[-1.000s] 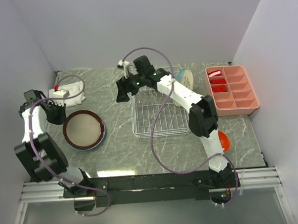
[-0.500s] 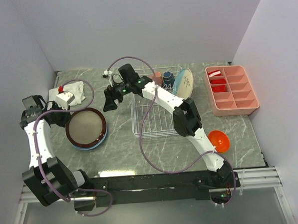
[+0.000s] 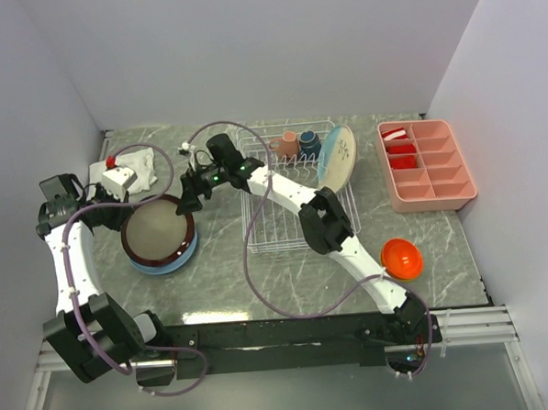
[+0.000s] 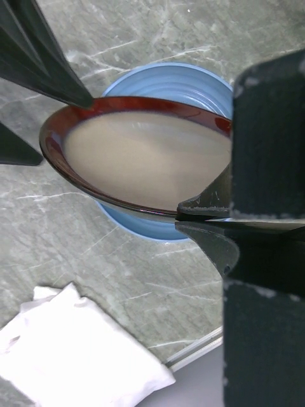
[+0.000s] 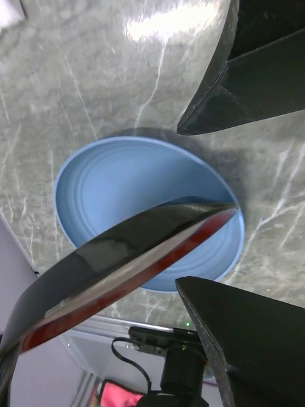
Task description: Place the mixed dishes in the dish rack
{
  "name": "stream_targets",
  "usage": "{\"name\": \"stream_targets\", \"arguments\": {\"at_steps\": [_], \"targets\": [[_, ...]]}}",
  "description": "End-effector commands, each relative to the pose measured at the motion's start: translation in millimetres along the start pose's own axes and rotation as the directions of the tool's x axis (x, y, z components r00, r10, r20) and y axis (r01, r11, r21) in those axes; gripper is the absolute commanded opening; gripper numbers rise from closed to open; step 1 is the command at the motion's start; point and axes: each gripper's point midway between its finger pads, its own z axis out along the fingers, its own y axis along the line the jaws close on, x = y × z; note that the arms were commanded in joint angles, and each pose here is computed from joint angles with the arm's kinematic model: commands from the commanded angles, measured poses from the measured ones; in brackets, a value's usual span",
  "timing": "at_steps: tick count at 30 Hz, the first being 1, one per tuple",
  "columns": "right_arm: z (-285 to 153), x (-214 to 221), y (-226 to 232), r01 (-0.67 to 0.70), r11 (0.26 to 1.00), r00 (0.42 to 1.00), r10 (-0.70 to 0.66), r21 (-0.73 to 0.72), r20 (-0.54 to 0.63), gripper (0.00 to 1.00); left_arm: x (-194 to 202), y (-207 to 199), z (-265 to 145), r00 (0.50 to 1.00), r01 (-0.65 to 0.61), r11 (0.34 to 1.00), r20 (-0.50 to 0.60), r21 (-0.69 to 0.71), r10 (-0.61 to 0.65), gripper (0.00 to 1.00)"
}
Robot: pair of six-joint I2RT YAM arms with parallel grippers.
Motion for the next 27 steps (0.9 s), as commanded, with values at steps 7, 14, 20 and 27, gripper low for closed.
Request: {"name": "stream_targets", "arguments": {"at_steps": [7, 14, 20, 27], "targets": [[23, -26, 41, 0.05, 0.982, 0.994, -0.03, -0.182, 0.109, 0.83, -36, -5, -10, 0.988, -0.048, 0.999, 0.148, -0.011, 0.05, 0.01], [29, -18, 49, 0.03, 0.969, 0.995, -0.005, -0.246, 0.102, 0.37, -12, 6, 5, 0.993, -0.045, 0.997, 0.11, -0.068, 0.052, 0.01], [28, -9, 51, 0.019, 0.964, 0.998, -0.001, -0.266, 0.066, 0.27, -11, 29, 8, 0.991, -0.04, 0.983, 0.117, -0.181, 0.062, 0.01], [17, -21, 55, 0.043, 0.974, 0.998, -0.031, -0.221, 0.058, 0.0, -31, 57, -4, 0.986, 0.007, 0.949, 0.163, -0.314, 0.047, 0.01]]}}
